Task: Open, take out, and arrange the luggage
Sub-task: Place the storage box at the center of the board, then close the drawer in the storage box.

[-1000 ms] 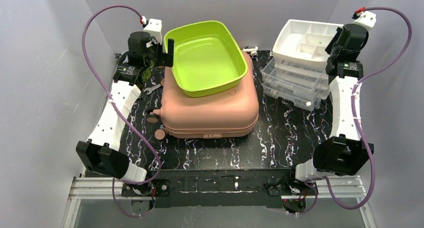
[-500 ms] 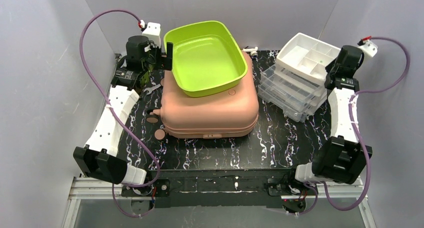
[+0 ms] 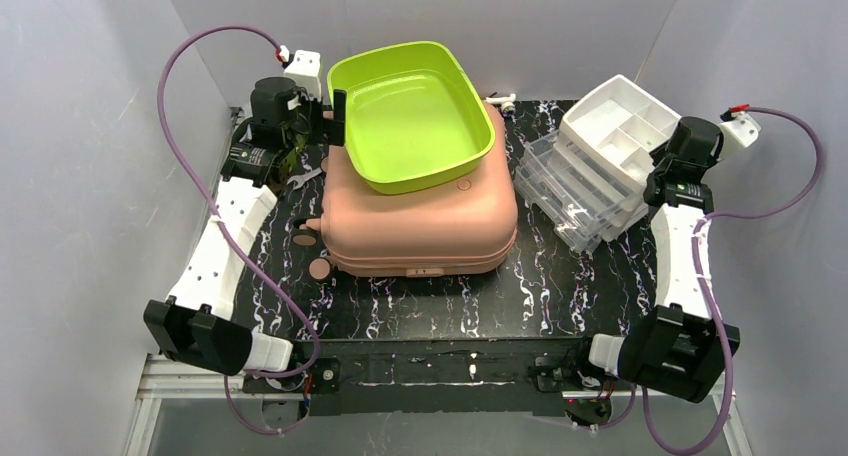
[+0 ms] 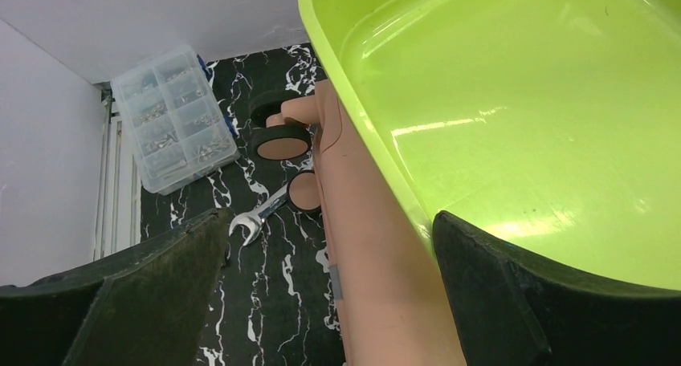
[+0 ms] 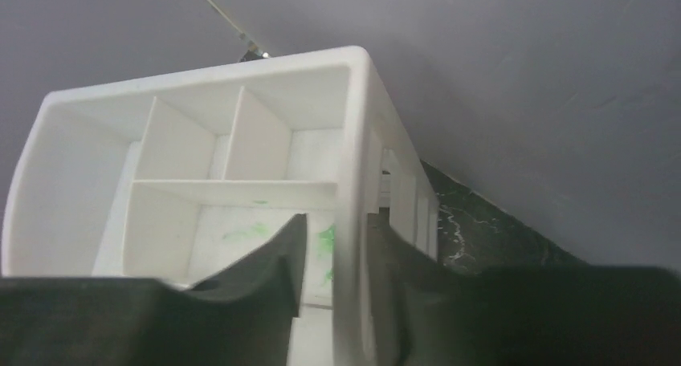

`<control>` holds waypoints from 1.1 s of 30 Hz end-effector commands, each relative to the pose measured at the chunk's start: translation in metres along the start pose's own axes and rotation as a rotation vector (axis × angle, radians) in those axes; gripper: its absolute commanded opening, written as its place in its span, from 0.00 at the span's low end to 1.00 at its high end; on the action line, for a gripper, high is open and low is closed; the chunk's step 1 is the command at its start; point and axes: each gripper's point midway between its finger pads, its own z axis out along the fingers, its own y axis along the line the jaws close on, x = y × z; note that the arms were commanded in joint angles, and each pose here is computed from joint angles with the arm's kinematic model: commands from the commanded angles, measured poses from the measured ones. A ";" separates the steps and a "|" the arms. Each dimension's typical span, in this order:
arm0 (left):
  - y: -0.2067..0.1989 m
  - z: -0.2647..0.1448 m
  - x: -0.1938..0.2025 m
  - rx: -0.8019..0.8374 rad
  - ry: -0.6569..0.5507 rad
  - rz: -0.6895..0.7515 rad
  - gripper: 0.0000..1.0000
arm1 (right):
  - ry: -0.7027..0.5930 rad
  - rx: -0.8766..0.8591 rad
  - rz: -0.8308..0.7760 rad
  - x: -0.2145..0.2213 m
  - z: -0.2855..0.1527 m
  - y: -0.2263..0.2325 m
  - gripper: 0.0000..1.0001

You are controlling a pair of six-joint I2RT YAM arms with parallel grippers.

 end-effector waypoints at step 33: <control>0.013 -0.093 0.020 0.033 0.071 0.133 0.98 | 0.382 -1.119 -0.989 0.176 -0.207 0.133 0.24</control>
